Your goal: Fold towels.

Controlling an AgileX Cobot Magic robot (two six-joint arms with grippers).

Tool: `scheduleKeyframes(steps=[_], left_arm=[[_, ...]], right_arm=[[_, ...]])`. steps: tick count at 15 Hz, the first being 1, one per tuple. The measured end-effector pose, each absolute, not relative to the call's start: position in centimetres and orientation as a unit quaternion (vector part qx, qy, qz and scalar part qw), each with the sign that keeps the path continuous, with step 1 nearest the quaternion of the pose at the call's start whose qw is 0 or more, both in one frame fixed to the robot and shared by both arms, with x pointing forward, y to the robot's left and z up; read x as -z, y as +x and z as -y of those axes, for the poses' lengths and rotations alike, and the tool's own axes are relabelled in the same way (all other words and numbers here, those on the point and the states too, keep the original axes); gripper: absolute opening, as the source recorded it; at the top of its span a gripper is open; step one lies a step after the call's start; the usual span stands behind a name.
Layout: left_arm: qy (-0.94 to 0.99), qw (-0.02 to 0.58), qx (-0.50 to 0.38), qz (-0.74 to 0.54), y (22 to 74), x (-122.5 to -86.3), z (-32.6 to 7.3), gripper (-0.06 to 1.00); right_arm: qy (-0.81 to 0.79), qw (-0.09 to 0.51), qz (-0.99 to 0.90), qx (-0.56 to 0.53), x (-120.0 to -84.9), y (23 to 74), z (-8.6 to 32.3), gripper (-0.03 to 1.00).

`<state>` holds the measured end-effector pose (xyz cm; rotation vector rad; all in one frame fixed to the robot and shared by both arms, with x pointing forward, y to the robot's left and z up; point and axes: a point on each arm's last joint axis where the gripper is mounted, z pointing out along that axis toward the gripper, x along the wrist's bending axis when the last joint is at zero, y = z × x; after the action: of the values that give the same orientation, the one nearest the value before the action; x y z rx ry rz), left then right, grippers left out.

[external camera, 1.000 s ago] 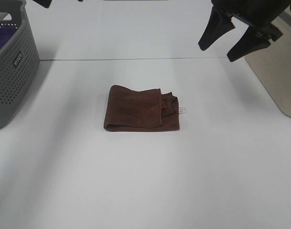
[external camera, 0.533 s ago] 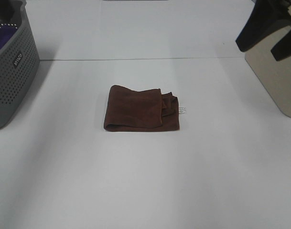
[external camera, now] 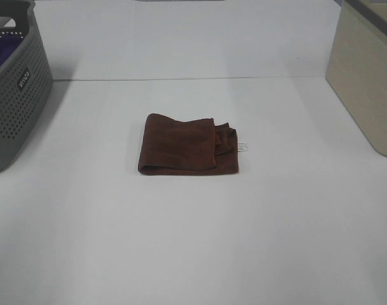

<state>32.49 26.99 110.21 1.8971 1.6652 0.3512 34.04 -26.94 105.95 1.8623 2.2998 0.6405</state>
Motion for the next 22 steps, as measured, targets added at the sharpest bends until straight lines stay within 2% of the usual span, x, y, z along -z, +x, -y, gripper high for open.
scheduleKeyframes(steps=[4,7,11,22], left_arm=[[0.701,0.362,-0.193,-0.583,28.1,-108.6,-28.1,0.74],[0.717,0.383,-0.239,-0.531,26.6,-107.0,-28.4,0.74],[0.734,0.380,-0.233,-0.512,26.7,-105.7,-28.2,0.74],[0.742,0.366,-0.222,-0.516,26.6,-105.1,-28.2,0.74]], right_arm=[[0.599,0.155,-0.748,-0.239,-104.2,29.4,28.2,0.76],[0.581,0.215,-0.735,-0.275,-104.5,27.2,28.7,0.76],[0.574,0.241,-0.729,-0.285,-104.6,26.3,28.9,0.76],[0.574,0.242,-0.729,-0.284,-104.6,26.3,29.0,0.76]])
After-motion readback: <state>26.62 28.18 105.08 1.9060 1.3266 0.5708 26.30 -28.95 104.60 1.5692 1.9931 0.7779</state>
